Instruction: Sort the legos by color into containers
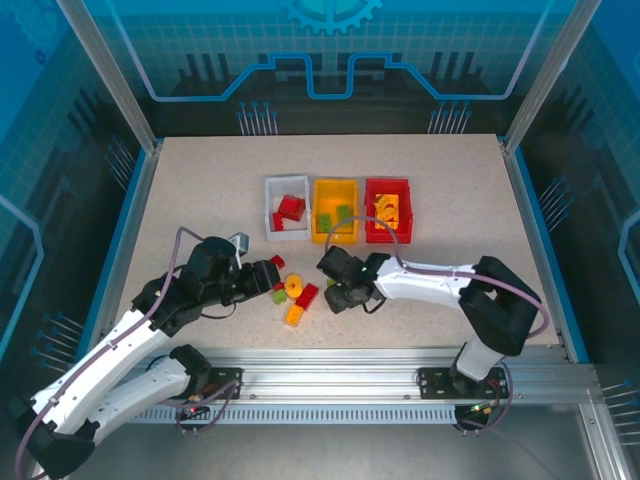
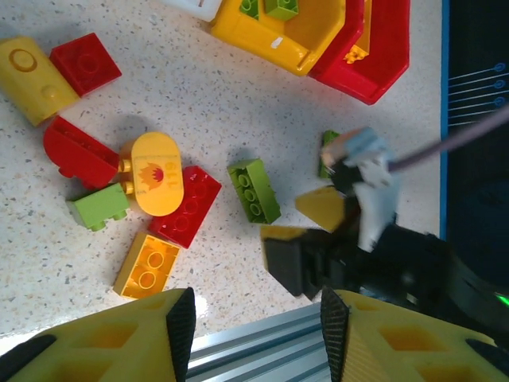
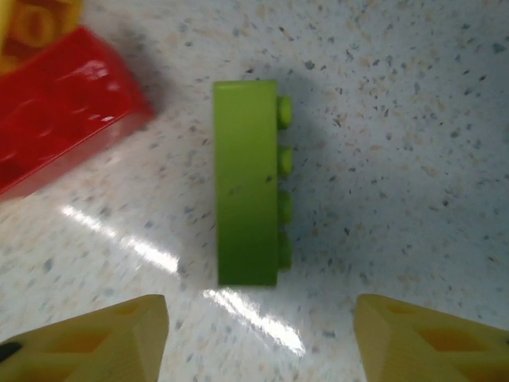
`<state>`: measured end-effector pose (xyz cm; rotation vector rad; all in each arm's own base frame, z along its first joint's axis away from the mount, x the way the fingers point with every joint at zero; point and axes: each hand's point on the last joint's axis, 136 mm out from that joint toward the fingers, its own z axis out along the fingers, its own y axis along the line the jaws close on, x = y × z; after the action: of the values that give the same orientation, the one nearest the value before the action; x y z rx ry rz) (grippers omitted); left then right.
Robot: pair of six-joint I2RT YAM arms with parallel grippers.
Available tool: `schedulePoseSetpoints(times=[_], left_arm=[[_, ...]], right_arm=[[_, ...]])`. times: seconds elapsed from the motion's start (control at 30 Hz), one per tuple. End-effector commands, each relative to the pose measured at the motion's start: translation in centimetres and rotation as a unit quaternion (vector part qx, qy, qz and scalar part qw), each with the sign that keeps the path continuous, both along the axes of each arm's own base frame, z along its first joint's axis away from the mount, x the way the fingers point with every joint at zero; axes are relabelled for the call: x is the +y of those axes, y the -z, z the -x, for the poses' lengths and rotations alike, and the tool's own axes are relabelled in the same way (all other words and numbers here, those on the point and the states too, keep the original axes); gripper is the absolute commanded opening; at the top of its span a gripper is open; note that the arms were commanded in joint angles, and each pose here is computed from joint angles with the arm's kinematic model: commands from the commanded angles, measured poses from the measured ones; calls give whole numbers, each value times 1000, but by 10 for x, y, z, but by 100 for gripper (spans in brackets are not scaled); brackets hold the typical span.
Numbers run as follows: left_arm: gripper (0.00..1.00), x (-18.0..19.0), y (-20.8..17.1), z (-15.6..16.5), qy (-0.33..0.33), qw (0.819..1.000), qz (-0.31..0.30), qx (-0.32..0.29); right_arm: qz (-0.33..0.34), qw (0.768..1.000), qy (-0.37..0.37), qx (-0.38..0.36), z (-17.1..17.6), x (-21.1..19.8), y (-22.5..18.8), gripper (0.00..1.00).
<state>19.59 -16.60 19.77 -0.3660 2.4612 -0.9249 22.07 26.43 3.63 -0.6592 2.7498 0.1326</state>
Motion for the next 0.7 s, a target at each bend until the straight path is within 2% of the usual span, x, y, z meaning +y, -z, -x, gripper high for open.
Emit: schedulePoseSetpoints(times=[0.0,0.17,0.3,0.5,0.67], left_arm=[[49,-5,1,3,6,1000,16,7],[49,-7,3,1,8,1000,17,7],[50,-10,-4,-2,9,1000,28,-8],[51,-18,-24,-17,10,997,42,-61],[52,-30,-37,-44,10,995,14,-101]], right_arm=[[-23,1000,-11,-3,-14,19,-3,54],[-18,1000,-3,7,-23,23,9,37],[-20,1000,9,-8,-29,22,-3,21],[-55,994,74,-56,-59,6,-61,15],[-73,988,122,-56,-112,6,-81,16]])
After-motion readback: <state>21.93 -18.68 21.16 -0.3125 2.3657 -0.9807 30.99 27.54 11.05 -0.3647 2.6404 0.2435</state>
